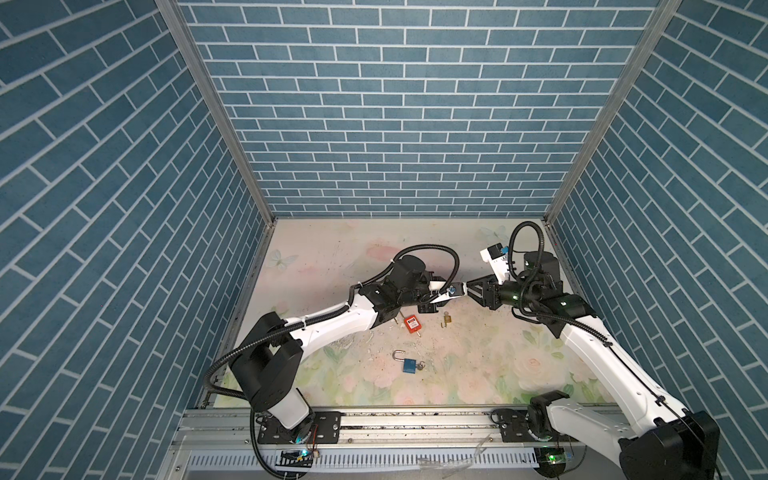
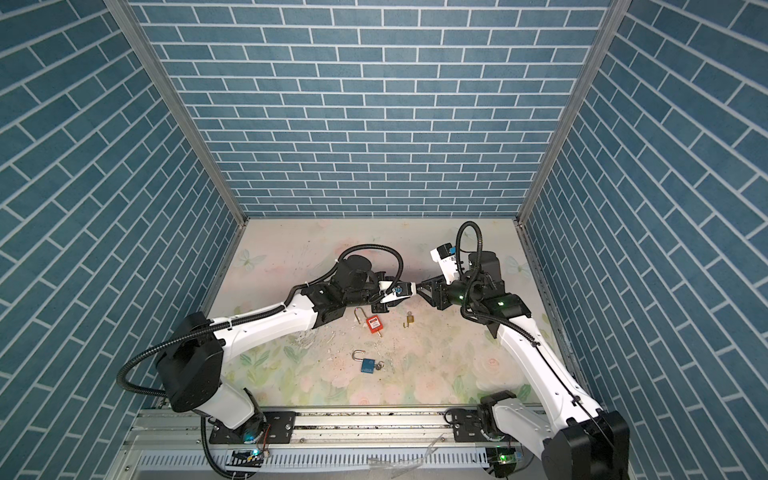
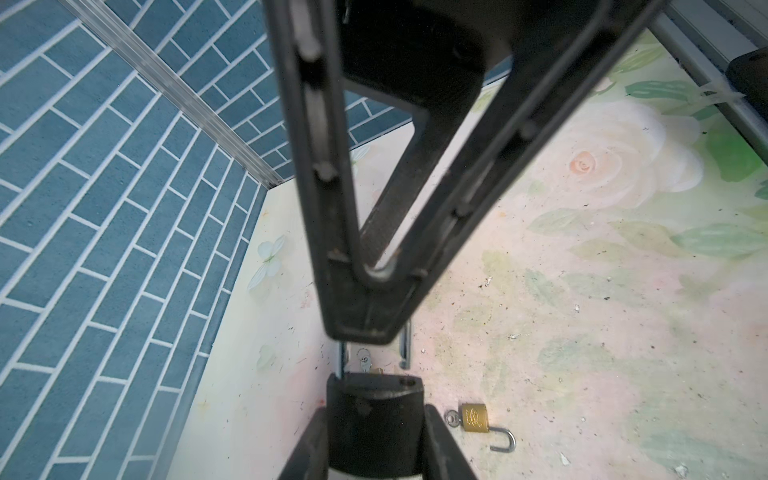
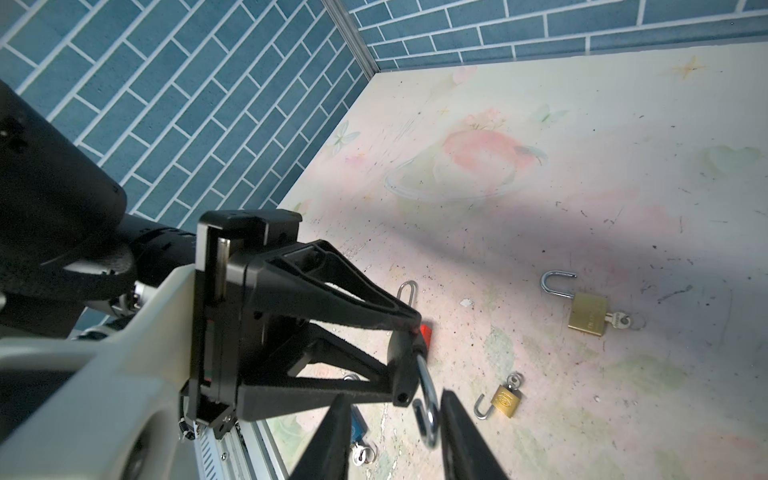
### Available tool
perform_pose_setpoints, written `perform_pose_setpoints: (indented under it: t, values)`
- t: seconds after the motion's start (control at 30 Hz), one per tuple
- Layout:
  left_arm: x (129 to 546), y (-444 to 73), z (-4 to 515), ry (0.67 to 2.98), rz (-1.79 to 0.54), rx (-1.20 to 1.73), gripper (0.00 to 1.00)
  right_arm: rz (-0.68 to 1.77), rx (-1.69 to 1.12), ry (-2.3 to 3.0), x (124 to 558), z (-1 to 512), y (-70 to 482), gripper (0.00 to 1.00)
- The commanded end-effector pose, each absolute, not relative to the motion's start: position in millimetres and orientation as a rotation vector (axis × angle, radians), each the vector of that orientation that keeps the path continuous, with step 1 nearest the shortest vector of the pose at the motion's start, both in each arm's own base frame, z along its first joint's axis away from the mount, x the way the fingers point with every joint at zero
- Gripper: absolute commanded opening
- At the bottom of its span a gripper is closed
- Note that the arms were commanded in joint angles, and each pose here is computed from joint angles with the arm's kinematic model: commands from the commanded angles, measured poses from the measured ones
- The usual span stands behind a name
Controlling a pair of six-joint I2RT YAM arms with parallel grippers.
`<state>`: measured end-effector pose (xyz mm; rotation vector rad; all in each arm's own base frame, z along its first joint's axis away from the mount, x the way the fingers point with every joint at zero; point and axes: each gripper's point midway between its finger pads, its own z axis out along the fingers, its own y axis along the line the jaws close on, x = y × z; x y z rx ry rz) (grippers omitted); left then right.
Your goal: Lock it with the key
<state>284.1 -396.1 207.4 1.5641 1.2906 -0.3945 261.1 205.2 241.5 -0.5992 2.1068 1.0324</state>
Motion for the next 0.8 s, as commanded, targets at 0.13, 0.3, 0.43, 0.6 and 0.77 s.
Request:
perform_pose_setpoints:
  t: [0.13, 0.3, 0.43, 0.6, 0.77]
  values:
    - [291.3, -399.1, 217.2, 1.277, -0.395, 1.531, 0.03, 1.055, -0.618, 2.121, 259.9, 232.9, 208.3, 0.24]
    - [293.6, -398.9, 219.2, 1.274, -0.389, 1.517, 0.03, 1.051, -0.606, 2.134, 262.8, 229.3, 208.4, 0.21]
    - [295.1, -398.8, 222.0, 1.264, -0.379, 1.501, 0.03, 1.064, -0.595, 2.133, 265.1, 229.6, 209.7, 0.13]
    - [297.7, -398.7, 226.6, 1.252, -0.365, 1.461, 0.03, 1.082, -0.582, 2.137, 268.6, 229.7, 212.0, 0.0]
    - [298.0, -402.6, 234.7, 1.223, -0.348, 1.408, 0.04, 1.114, -0.566, 2.146, 270.7, 228.0, 214.8, 0.0]
